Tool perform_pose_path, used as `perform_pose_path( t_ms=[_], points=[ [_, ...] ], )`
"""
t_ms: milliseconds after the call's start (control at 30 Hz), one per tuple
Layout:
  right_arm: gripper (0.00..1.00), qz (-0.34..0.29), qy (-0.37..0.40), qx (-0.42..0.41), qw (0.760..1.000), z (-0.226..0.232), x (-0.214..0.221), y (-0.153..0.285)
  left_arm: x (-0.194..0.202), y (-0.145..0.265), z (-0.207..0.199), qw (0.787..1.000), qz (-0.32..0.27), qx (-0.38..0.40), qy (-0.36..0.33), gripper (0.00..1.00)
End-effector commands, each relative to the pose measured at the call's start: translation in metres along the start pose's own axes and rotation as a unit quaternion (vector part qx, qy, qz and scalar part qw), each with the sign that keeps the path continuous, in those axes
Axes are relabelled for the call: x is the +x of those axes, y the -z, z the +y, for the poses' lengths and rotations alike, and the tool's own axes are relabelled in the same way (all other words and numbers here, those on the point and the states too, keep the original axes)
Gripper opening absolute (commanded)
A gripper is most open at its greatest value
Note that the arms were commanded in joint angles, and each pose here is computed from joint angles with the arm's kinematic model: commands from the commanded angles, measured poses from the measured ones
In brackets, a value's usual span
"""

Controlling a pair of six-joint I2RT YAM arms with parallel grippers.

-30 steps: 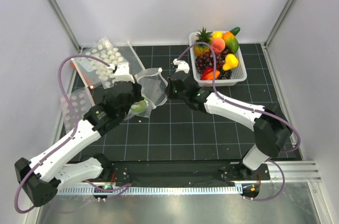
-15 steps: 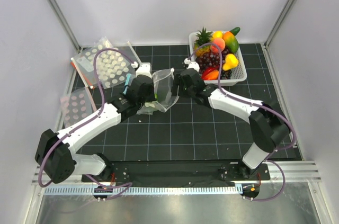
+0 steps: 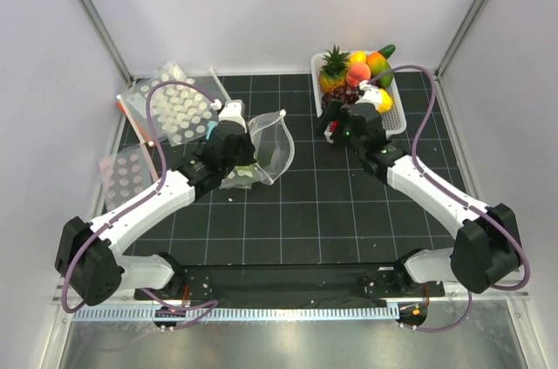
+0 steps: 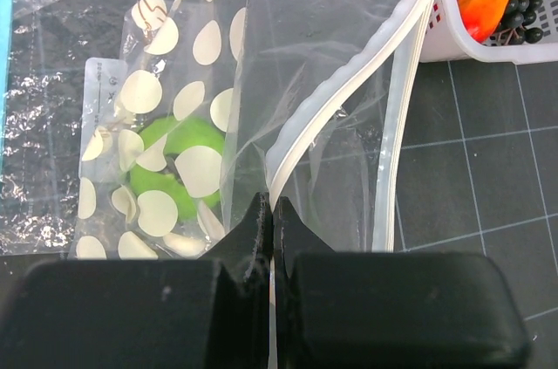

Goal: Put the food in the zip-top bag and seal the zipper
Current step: Pick up the fake fruit from the bin.

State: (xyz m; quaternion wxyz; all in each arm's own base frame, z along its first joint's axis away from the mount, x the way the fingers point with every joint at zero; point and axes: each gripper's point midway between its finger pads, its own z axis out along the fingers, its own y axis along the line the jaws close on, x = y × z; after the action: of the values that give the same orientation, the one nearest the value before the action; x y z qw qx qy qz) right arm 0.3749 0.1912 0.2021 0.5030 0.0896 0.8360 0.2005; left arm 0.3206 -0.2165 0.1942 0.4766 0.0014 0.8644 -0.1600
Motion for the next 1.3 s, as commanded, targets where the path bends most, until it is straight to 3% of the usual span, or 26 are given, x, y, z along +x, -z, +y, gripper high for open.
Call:
perform_pose_path(
  t_ms=[0, 167, 433, 667, 933, 1100, 1200, 1267],
  points=[
    [1.00, -0.051, -0.024, 0.064, 0.996, -0.024, -0.030, 0.001, -0.013, 0.004, -0.008, 0.999, -0.018, 0.020, 0.019, 0.00],
    [1.00, -0.095, -0.011, 0.158, 0.983, -0.059, -0.065, -0.008, -0.013, 0.008, -0.012, 0.999, -0.020, 0.032, 0.026, 0.00],
    [1.00, -0.100, 0.013, 0.243, 0.965, -0.113, -0.097, -0.045, -0.010, 0.012, -0.018, 0.998, -0.013, 0.053, 0.038, 0.00],
    [1.00, -0.107, 0.021, 0.184, 0.977, -0.109, -0.104, -0.099, -0.008, 0.013, -0.021, 0.997, -0.009, 0.061, 0.041, 0.00],
    [1.00, -0.071, 0.073, 0.192, 0.976, -0.132, -0.072, -0.169, -0.009, 0.016, -0.023, 0.997, -0.009, 0.068, 0.042, 0.00],
    [0.99, -0.081, 0.100, 0.197, 0.972, -0.137, -0.077, -0.185, -0.010, 0.018, -0.024, 0.996, -0.010, 0.073, 0.042, 0.00],
    [0.91, -0.085, 0.128, 0.205, 0.967, -0.141, -0.079, -0.190, -0.010, 0.019, -0.025, 0.996, -0.009, 0.077, 0.042, 0.00],
    [0.78, -0.092, 0.130, 0.214, 0.964, -0.142, -0.086, -0.191, -0.010, 0.019, -0.026, 0.996, -0.010, 0.078, 0.043, 0.00]
  ],
)
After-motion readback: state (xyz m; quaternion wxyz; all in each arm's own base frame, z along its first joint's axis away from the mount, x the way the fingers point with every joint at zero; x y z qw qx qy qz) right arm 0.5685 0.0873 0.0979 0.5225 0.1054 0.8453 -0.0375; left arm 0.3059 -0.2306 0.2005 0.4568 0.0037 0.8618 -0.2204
